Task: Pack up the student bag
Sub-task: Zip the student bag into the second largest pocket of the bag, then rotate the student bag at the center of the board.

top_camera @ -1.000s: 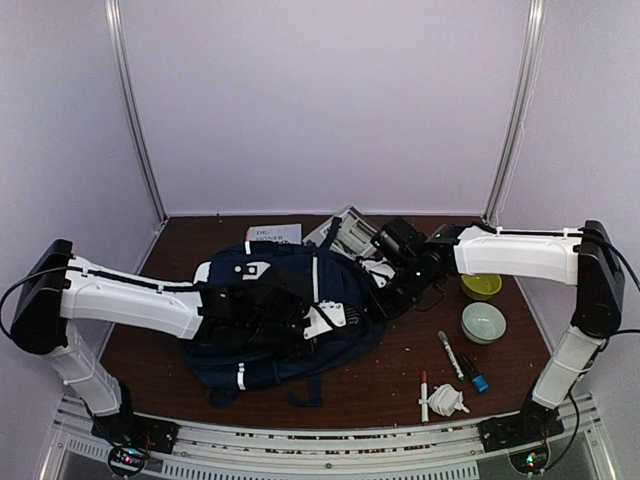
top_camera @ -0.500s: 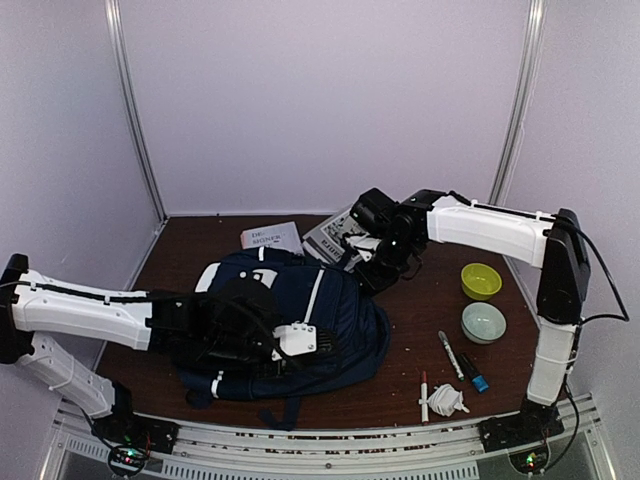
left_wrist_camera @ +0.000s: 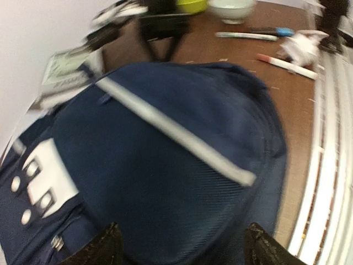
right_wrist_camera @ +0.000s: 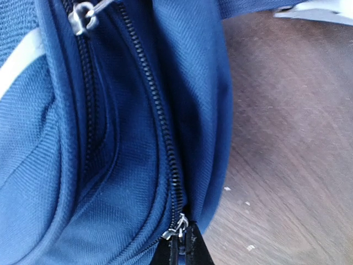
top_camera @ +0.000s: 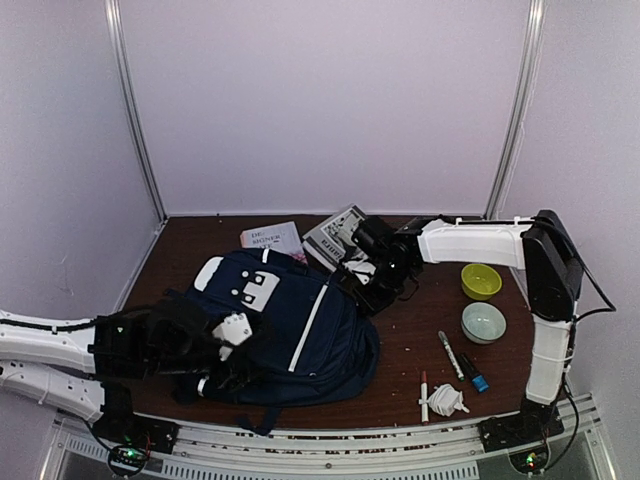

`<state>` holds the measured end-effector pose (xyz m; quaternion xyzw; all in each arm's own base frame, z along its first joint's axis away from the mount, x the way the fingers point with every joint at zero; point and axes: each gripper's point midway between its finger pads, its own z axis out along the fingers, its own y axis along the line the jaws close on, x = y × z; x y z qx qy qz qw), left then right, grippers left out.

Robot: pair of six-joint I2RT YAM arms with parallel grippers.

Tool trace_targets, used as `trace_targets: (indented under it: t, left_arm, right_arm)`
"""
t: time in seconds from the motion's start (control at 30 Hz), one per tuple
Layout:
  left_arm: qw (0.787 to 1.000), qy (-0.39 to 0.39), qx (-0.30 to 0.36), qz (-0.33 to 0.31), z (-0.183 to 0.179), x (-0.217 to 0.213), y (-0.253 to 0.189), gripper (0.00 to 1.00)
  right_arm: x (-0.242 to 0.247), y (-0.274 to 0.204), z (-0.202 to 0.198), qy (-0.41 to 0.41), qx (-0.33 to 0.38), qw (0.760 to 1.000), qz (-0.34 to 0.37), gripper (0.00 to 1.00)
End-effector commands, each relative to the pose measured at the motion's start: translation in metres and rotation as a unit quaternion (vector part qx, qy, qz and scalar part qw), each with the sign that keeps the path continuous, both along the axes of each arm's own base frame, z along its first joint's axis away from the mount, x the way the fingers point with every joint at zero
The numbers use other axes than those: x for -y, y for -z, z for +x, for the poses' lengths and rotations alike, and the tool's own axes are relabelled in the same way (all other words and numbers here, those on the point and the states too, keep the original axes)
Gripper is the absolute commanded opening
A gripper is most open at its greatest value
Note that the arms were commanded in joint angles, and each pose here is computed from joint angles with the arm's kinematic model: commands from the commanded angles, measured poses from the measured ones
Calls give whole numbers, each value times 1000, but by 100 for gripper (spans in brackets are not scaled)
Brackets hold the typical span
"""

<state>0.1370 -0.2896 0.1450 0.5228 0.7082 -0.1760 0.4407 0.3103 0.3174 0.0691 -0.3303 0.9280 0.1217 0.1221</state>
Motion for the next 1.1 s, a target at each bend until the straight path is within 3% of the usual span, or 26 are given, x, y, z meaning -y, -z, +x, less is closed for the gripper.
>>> trace_targets:
  t: [0.0,0.07,0.13,0.2,0.3,0.43,0.57,0.77,0.9,1.07]
  left_arm:
    - [944,-294,-116,-100,73,-70,1,71]
    - [905,-390,-152,-77,81,-109,16,61]
    - [872,-458,-166,-35,78,-140,32,58]
    - [849,-492,-192,-7,73,-159,56,59]
    - [827,-498,-258,-27,75,-158,88,59]
    - [833,-487,-262,-29,93,-144,97,60]
    - [824,-514,-239,-13,131,-161,93,58]
    - [820,-545,-164,-62,195,-192,34,59]
    - [865,-476,-110,-114,214,-165,-33,55]
    - [911,-384,-25,-149,172,-124,-89,45]
  right_arm:
    - [-17,-3,-13,-1,-10,998,60,0]
    - [-18,7,-20,0,-21,998,60,0]
    - [-15,18,-25,-1,-26,999,46,0]
    - [-14,26,-32,-6,-34,999,41,0]
    - [-19,31,-48,-21,-45,998,45,0]
    - [-32,25,-81,-68,-50,996,39,0]
    - [-54,10,-128,-126,-62,988,60,0]
    - [-108,-28,-201,-207,-84,965,134,0]
    - [-126,-42,-205,-202,-94,959,174,0]
    - [-124,-33,-180,-146,-117,964,186,0]
